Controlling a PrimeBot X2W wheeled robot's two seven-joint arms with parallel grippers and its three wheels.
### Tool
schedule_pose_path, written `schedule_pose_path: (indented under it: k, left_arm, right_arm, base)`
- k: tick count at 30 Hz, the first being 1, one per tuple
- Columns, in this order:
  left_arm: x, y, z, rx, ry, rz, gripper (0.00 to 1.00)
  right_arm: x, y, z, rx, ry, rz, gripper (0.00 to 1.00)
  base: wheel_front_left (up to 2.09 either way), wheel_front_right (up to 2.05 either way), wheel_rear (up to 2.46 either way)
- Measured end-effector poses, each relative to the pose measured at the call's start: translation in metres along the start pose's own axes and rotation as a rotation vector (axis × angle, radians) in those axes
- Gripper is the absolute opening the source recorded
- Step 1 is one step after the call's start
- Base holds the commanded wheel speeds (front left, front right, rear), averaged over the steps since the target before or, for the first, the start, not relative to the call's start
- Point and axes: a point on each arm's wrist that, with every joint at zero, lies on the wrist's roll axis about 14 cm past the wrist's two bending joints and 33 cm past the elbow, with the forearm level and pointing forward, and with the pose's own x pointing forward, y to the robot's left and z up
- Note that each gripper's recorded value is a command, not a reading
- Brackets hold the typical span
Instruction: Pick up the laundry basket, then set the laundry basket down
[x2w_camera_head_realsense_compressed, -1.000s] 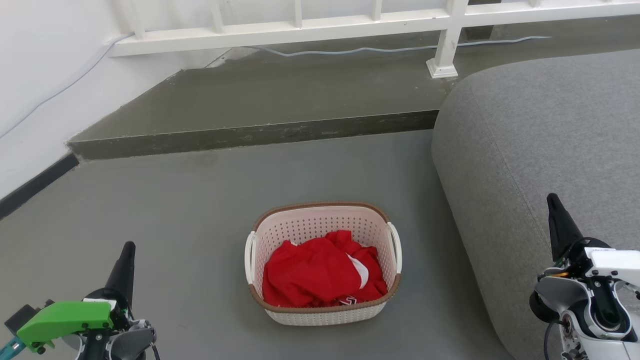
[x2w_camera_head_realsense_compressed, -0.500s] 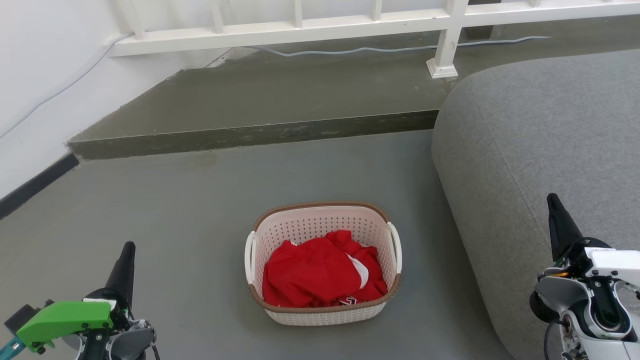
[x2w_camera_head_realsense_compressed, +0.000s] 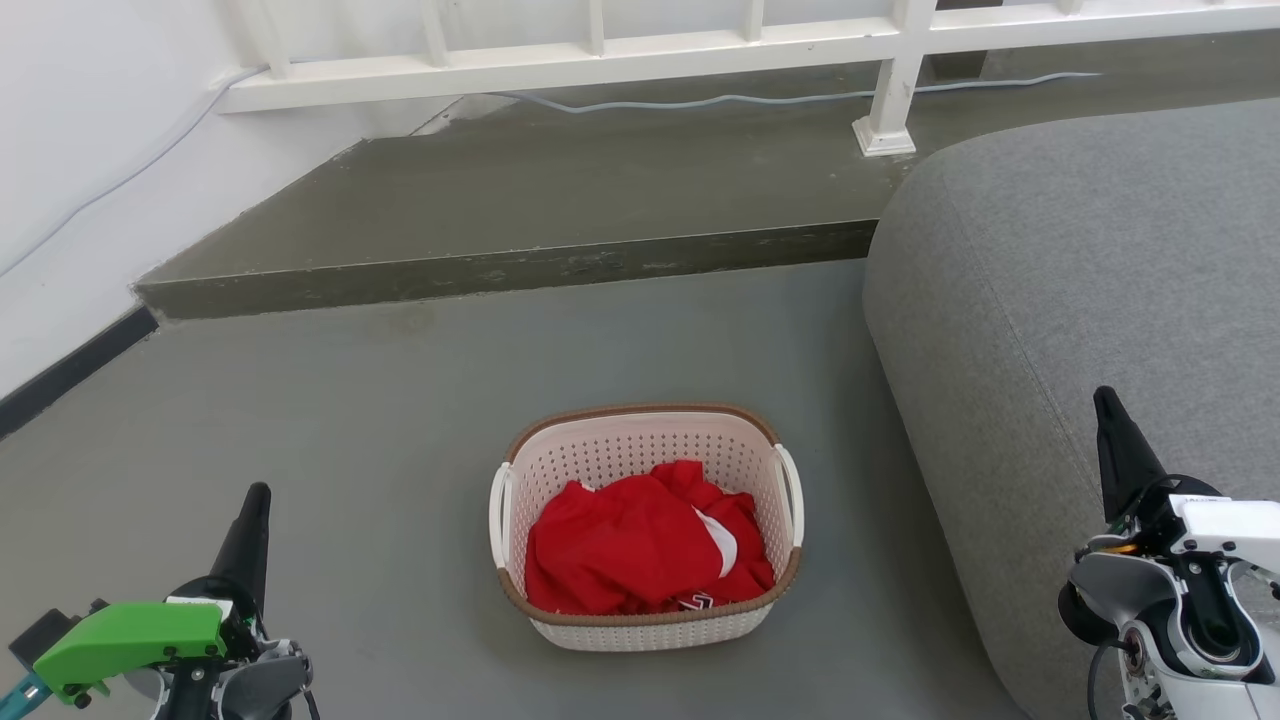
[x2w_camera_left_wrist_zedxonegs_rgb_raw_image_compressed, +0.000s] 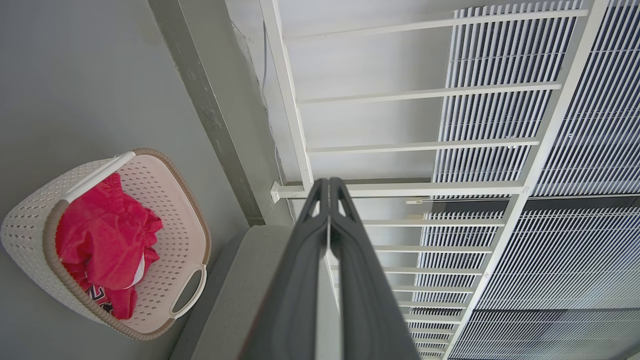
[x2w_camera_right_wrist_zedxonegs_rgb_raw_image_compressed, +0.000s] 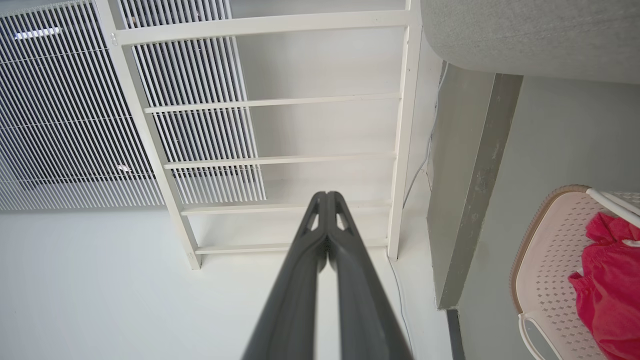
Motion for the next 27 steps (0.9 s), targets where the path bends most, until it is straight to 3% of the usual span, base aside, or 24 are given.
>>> schedule_pose_path:
  k: [27]
  left_arm:
    - [0.0,0.0,0.0,0.0,0.0,0.0,0.0]
  right_arm:
    - [0.0001,0.0004,0.0003,0.001,-0.001,0.001,0.0]
  base:
    - [0.0,0.0,0.0]
